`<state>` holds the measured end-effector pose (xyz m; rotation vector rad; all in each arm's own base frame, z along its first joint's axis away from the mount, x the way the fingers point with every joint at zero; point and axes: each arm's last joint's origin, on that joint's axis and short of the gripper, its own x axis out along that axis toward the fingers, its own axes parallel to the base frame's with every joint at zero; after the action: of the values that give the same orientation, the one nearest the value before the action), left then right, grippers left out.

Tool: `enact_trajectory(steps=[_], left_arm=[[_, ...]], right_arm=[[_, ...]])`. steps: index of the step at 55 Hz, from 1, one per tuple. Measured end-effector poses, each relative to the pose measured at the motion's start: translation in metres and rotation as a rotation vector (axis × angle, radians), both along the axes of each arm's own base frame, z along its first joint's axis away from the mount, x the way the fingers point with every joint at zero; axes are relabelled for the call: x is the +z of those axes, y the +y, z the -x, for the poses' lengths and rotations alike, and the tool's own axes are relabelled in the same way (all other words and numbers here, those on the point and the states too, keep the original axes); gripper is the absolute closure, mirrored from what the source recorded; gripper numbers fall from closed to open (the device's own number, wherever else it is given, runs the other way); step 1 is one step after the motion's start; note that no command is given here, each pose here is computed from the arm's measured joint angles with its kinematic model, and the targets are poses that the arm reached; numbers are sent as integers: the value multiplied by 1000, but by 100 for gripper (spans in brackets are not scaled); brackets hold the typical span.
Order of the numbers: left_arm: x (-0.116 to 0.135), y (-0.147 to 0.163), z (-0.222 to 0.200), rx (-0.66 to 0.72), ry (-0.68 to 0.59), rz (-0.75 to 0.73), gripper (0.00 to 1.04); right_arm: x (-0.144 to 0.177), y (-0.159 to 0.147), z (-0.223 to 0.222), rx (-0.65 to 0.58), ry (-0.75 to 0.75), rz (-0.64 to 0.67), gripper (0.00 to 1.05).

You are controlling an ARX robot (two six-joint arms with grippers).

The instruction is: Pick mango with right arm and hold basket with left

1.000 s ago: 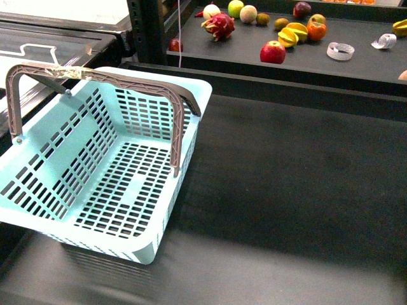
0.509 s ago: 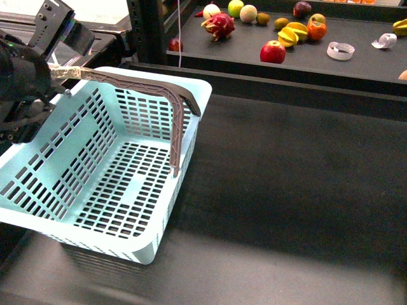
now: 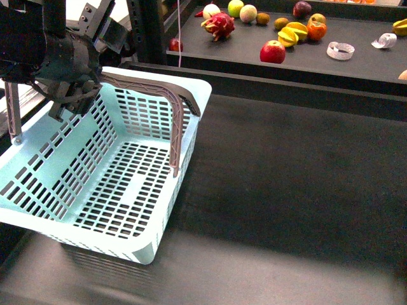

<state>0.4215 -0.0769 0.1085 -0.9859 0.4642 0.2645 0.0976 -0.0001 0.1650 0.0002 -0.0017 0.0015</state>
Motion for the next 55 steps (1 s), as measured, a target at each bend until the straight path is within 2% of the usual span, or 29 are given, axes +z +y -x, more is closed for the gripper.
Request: enact_trajectory(steps=[3,4,6,8,21,27,39,55], left_arm=[[0,-1,0,-2,0,2,47],[-3,-6,7,-37,31,22,87],[3,-9,11,-74,30,23,94],[7,-14,16,-120,25,2,98],[24,-34,52,-382,-41,-104,98],[35,-43,72,-504,-92,-206,98],[43,-68,99,-657,-182,-328,98],[54,-99,111,-772,-342,-380,98]], right_arm=[[0,0,0,0,0,0,8],[0,0,0,0,0,0,8],[0,0,0,0,0,0,8],[0,0,0,0,0,0,8],[0,0,0,0,0,0,8],[0,0,0,0,0,0,8],[0,0,0,0,0,0,8],[0,0,0,0,0,0,8]])
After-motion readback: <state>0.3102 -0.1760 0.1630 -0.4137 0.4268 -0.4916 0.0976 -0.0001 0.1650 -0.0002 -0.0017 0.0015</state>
